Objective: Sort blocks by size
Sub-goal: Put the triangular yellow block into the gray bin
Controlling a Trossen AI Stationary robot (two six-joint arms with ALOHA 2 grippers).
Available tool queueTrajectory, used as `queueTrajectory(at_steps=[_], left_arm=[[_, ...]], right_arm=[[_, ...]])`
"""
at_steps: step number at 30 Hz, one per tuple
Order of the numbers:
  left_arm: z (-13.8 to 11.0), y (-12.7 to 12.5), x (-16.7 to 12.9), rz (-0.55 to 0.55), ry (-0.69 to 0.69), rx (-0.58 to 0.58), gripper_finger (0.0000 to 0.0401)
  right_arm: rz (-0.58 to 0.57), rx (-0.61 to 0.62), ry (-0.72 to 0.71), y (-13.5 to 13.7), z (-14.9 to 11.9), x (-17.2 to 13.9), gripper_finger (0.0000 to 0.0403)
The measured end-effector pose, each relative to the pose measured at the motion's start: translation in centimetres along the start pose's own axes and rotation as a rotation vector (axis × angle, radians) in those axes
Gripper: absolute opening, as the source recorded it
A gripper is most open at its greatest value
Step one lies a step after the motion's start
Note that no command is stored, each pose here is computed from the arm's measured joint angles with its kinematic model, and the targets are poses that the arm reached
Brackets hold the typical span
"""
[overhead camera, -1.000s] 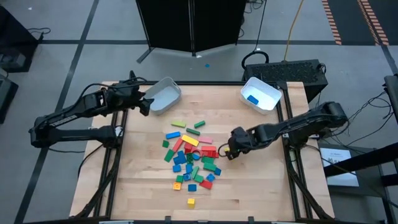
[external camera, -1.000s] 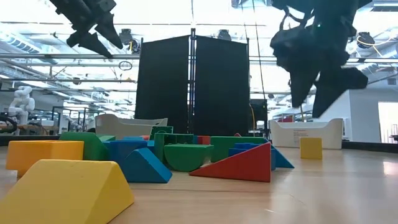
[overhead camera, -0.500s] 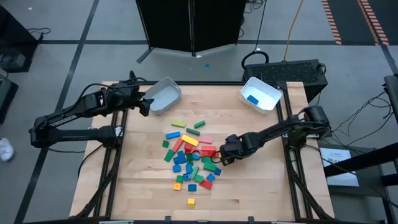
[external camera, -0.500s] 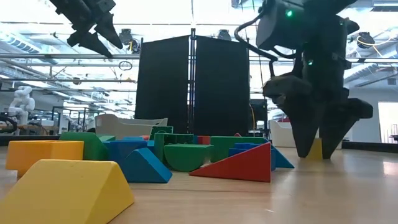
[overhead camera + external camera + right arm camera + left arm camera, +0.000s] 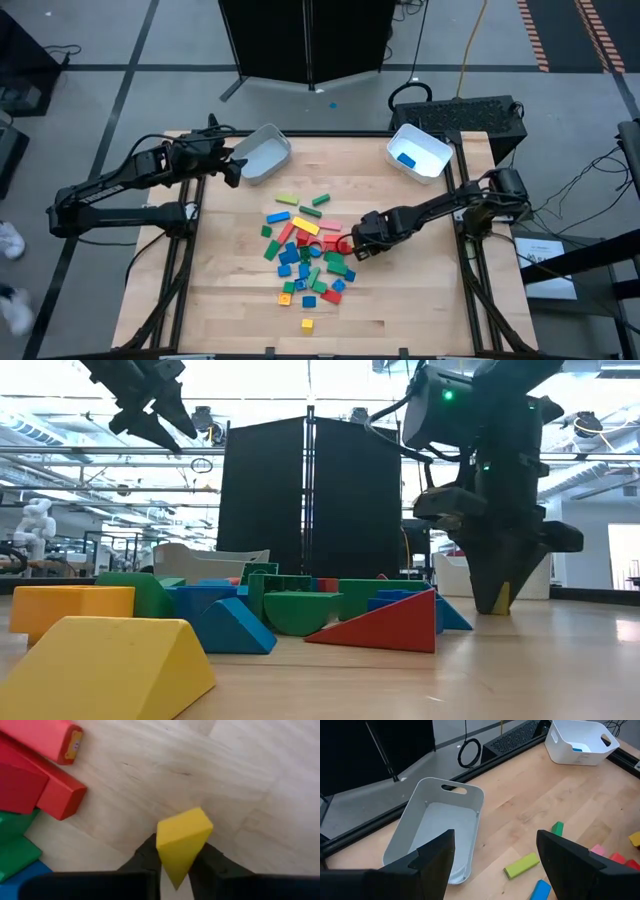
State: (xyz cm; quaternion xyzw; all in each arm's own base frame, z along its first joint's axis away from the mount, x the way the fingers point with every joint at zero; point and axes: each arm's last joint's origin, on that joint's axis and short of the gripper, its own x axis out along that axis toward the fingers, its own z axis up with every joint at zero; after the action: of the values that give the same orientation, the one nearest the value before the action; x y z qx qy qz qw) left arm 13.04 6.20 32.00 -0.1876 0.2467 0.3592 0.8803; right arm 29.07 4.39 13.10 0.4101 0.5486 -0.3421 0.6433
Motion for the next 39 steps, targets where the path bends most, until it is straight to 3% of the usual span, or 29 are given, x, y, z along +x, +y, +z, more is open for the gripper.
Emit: queueTrajectory(at_steps=[4, 7, 14, 19, 23, 27, 32, 39], left_arm=[[0.0, 0.0, 0.0, 0.000, -0.001, -0.002, 0.0281], [0.0, 0.1, -0.3, -0.006, -0.015, -0.011, 0.0281], [0.1, 0.4, -1.3, 0.003, -0.068, -0.027, 0.0281], [0.2, 0.8, -2.2, 0.030, -0.133, -0.072, 0.0281], [0.3, 1.0, -2.9, 0.032, -0.186, -0.098, 0.0281], [0.3, 1.2, -3.4, 0.034, -0.213, -0.123, 0.0281], [0.3, 1.3, -3.6, 0.032, -0.220, -0.127, 0.0281], [0.3, 1.3, -3.6, 0.031, -0.221, -0.127, 0.0281]], right_arm=[[0.008, -0.039, -0.015, 0.6, 1.3, -0.7, 0.0025], [0.043, -0.064, -0.124, 1.7, 4.3, -2.2, 0.0006], [0.258, -0.155, -0.480, 4.8, 14.7, -9.4, 0.0002], [0.320, -0.218, -0.643, 6.3, 22.8, -11.6, 0.0002], [0.366, -0.307, -0.674, 8.5, 27.6, -11.2, 0.0002], [0.400, -0.360, -0.694, 10.9, 30.6, -10.5, 0.0002], [0.482, -0.358, -0.667, 12.0, 31.9, -6.6, 0.0002], [0.483, -0.373, -0.613, 12.1, 32.3, -2.7, 0.0012]])
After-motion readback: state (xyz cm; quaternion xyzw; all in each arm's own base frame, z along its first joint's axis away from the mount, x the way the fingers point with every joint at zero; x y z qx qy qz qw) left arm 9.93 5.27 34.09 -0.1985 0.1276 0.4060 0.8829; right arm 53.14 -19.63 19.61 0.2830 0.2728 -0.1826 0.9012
